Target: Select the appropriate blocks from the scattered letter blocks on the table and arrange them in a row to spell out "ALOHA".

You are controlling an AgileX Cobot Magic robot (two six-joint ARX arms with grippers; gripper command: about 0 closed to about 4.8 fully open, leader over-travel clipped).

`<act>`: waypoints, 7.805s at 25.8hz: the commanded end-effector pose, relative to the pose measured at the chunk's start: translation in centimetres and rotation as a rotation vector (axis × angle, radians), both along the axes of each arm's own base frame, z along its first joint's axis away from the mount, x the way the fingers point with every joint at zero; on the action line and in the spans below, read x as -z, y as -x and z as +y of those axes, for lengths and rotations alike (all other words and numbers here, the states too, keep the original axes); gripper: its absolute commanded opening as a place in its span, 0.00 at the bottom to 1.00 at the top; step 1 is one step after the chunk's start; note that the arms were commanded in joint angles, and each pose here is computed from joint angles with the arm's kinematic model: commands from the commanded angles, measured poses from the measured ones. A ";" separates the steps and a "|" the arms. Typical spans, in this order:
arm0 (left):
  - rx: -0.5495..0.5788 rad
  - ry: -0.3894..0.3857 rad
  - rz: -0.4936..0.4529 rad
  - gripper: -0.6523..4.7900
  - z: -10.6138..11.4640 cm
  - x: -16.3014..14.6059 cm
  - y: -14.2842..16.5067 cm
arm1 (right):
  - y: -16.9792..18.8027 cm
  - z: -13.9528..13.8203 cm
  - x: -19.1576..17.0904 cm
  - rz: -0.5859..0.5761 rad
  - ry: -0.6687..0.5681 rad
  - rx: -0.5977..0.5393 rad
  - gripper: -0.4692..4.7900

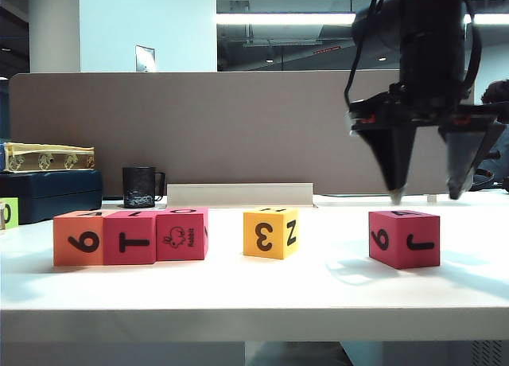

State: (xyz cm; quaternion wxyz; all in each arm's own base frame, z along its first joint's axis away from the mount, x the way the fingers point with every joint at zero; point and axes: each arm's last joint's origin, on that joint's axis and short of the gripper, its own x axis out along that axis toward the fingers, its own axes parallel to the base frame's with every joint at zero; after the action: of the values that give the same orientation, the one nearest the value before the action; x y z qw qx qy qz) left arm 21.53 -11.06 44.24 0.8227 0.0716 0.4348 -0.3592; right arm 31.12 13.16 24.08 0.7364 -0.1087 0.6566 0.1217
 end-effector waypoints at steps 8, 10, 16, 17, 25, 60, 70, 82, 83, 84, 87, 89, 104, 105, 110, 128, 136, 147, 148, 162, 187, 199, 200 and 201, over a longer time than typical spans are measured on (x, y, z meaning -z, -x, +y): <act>0.004 0.011 -0.020 0.15 0.1 -0.3 0.1 | -1.3 1.0 2.0 0.038 -0.094 0.035 0.83; 0.005 0.012 -0.021 0.15 0.1 -0.3 0.1 | -1.5 1.1 2.6 0.051 -0.084 0.036 0.83; 0.005 0.021 -0.042 0.15 0.0 -0.4 -0.1 | -1.6 1.0 2.7 0.039 -0.057 0.039 0.92; 0.004 0.023 -0.047 0.15 0.0 -0.4 -0.1 | -1.5 1.0 2.4 0.033 -0.059 0.039 0.92; 0.004 0.037 -0.076 0.15 -0.2 -0.6 -0.4 | -0.7 0.6 -0.6 -0.075 -0.105 0.035 0.92; 0.004 0.023 -0.044 0.15 -0.1 -0.4 -0.2 | -1.2 0.3 2.4 0.025 0.082 -0.067 0.95; 0.004 0.026 -0.051 0.15 -0.1 -0.5 -0.2 | -1.6 0.6 2.5 -0.001 0.031 -0.067 0.66; 0.004 0.026 -0.051 0.15 -0.1 -0.5 -0.2 | -2.1 3.4 2.2 -0.082 -0.206 -0.046 0.66; 0.004 0.026 -0.050 0.15 -0.1 -0.5 -0.2 | -2.1 3.9 2.3 -0.092 -0.212 -0.054 0.66; 0.004 0.026 -0.050 0.15 -0.1 -0.5 -0.2 | -2.1 4.1 2.3 -0.097 -0.215 -0.054 0.63; 0.005 0.024 -0.047 0.15 -0.1 -0.4 -0.2 | -2.2 4.7 2.7 -0.105 -0.226 -0.057 0.53; 0.004 0.024 -0.046 0.15 -0.1 -0.4 -0.2 | -2.3 4.8 2.9 -0.096 -0.239 -0.057 0.53; 0.005 0.024 -0.044 0.15 -0.1 -0.4 -0.2 | -3.3 5.3 0.8 -0.144 -0.264 -0.063 0.90; 0.005 0.023 -0.044 0.15 -0.1 -0.4 -0.2 | -3.4 5.4 0.3 -0.155 -0.269 -0.064 0.91; 0.005 0.020 -0.035 0.15 0.0 -0.4 -0.1 | -3.7 5.4 -1.6 -0.183 -0.252 -0.069 0.91; 0.005 0.035 -0.068 0.15 0.3 -1.5 0.6 | -2.1 3.4 1.5 -0.036 0.001 -0.085 0.13; 0.005 0.037 -0.072 0.15 0.3 -1.7 0.7 | -2.0 4.2 2.8 -0.043 -0.119 -0.111 0.10; 0.005 0.038 -0.075 0.15 0.3 -1.7 0.6 | -0.7 7.6 2.7 -0.070 -0.177 -0.176 0.10; 0.005 0.038 -0.075 0.15 0.3 -1.7 0.6 | -0.7 7.6 2.7 -0.067 -0.177 -0.166 0.10; 0.005 0.038 -0.075 0.15 0.3 -1.7 0.6 | -0.2 7.8 2.7 0.007 -0.243 -0.166 0.10; 0.005 0.034 -0.069 0.15 0.3 -1.7 0.6 | -0.2 11.4 4.3 -0.102 -0.267 -0.236 0.09; 0.005 0.034 -0.068 0.15 0.3 -1.7 0.6 | -2.2 9.7 4.3 -0.256 -0.118 -0.166 0.09; 0.005 0.034 -0.069 0.15 0.3 -1.7 0.6 | -2.4 9.5 4.3 -0.260 -0.121 -0.160 0.09; 0.005 0.034 -0.068 0.15 0.3 -1.7 0.6 | -2.7 9.2 4.2 -0.269 -0.123 -0.145 0.09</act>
State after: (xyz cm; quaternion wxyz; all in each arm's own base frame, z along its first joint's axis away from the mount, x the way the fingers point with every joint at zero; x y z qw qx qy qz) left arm 21.02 -10.81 45.72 0.8363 0.0704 0.4048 -0.3631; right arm 33.53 22.43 19.38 0.8028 -0.1308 0.5460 0.2007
